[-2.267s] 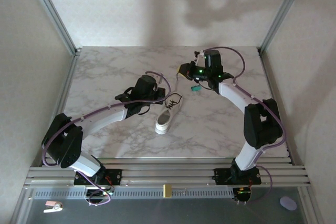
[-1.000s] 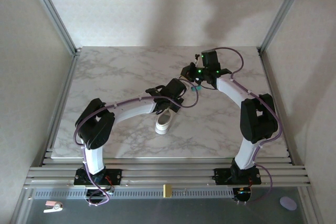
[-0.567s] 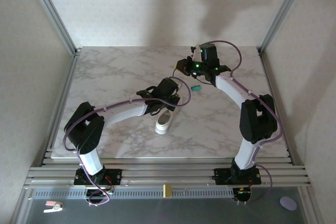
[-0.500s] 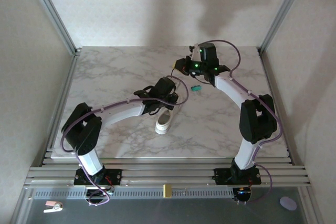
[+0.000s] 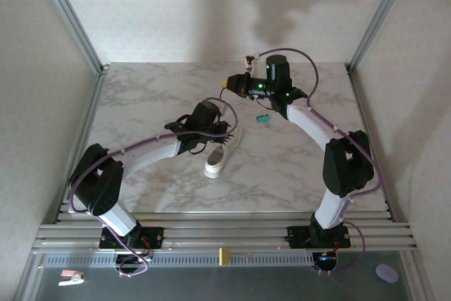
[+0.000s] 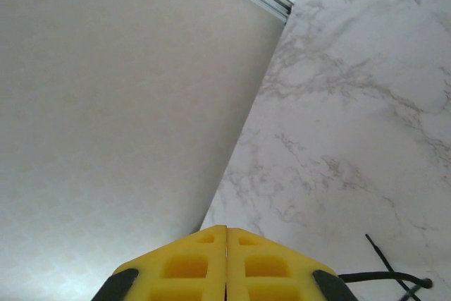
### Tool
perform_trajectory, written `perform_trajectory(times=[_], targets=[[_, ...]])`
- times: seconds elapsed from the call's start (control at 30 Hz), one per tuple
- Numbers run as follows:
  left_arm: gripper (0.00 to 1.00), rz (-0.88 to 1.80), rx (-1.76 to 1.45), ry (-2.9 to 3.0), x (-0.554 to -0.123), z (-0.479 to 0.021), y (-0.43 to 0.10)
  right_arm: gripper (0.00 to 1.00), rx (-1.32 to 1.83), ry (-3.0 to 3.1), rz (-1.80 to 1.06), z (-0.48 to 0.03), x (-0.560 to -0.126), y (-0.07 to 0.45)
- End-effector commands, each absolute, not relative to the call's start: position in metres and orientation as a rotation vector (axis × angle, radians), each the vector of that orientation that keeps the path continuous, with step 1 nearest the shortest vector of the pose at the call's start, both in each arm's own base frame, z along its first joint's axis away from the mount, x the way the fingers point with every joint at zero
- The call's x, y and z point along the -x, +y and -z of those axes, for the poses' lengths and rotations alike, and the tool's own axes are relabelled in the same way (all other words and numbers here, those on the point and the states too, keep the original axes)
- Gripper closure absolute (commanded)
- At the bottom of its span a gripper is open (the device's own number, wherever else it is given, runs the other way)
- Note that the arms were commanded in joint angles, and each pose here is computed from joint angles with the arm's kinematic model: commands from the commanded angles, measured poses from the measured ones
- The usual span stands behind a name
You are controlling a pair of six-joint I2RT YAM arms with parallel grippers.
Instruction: Tie the shoes
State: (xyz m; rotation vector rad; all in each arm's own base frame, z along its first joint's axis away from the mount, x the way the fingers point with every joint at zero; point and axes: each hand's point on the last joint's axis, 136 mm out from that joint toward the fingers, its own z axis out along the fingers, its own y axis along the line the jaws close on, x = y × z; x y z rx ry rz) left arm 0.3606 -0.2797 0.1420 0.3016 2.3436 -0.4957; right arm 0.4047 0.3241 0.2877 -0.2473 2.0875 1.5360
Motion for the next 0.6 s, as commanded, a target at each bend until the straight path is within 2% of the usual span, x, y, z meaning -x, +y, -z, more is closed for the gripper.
perform_trajectory(times=[0.0,0.2,0.43,0.57], targets=[[1.00,0.520,-0.174,2.266,-0.371,-0.171,-0.266,1.00,0.306,1.992,-1.530,-0.318,-0.390,0.320],[1.00,0.502,-0.091,2.277,-0.373,-0.166,-0.247,1.00,0.287,1.983,-1.468,-0.323,-0.380,0.308],[1.00,0.569,-0.059,2.278,-0.372,-0.161,-0.244,1.00,0.167,2.129,-1.204,-0.289,-0.375,0.275],[1.00,0.593,-0.026,2.276,-0.372,-0.159,-0.241,1.00,0.154,2.131,-1.160,-0.286,-0.363,0.263]])
